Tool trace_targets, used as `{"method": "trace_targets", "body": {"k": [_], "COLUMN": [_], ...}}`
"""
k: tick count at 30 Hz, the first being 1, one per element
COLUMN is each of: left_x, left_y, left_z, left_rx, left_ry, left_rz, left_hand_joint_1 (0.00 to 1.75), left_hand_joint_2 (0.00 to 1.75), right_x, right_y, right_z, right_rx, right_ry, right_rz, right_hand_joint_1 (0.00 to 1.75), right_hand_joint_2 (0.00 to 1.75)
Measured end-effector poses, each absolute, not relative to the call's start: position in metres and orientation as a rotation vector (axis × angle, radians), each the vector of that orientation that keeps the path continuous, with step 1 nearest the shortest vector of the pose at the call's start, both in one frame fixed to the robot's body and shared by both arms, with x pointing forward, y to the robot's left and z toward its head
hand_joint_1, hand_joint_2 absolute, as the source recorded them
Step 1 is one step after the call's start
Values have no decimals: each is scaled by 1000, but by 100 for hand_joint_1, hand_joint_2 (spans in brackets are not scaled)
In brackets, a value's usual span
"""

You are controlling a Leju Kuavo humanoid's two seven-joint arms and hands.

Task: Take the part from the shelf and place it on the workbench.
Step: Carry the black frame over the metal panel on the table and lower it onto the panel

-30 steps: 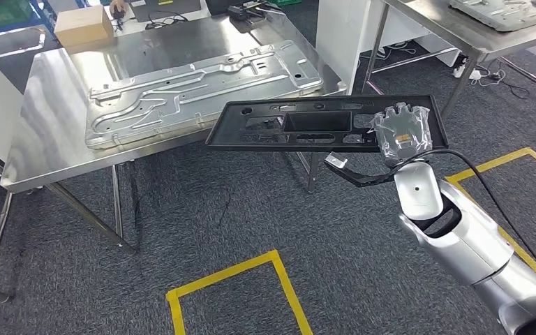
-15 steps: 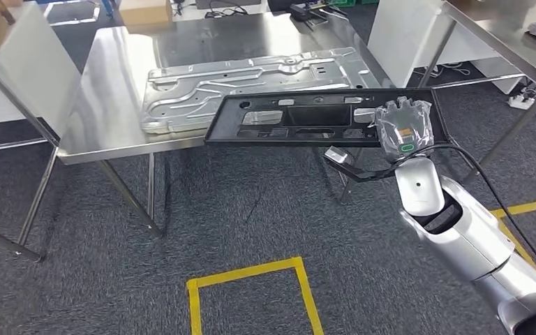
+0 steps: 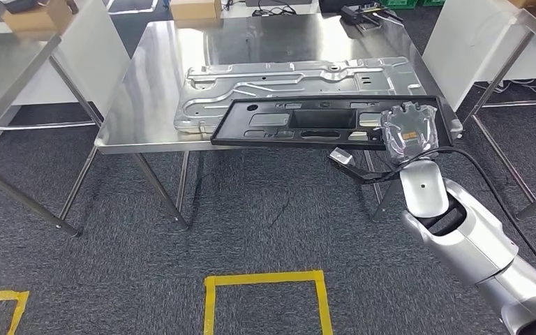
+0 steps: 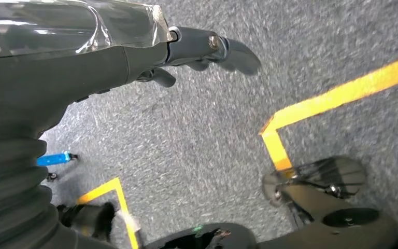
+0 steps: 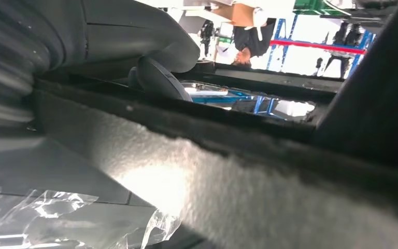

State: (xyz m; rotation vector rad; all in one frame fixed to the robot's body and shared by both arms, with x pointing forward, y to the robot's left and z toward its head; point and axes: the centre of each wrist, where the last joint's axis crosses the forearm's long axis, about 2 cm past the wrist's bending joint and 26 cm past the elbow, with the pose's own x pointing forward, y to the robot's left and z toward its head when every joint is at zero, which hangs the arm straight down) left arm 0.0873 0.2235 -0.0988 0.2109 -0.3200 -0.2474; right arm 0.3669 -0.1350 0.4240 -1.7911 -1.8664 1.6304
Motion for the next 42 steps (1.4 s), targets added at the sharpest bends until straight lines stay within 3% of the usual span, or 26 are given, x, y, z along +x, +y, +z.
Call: {"method": "trace_targets", "body": {"k": [42], "left_x": [86], "left_y": [225], "left_z": [-99], "left_rx": [200], "left_ry": [-245], "left_rz": [-240], "left_hand_joint_1": [0], "left_hand_joint_2": [175], "right_x": [374], "right_y": [-152], "right_z": [436], "right_rx": [-1785], "right_ry": [-1805], "right_rz": [1505], "right_hand_joint_1": [175], "right_hand_joint_2": [175]}}
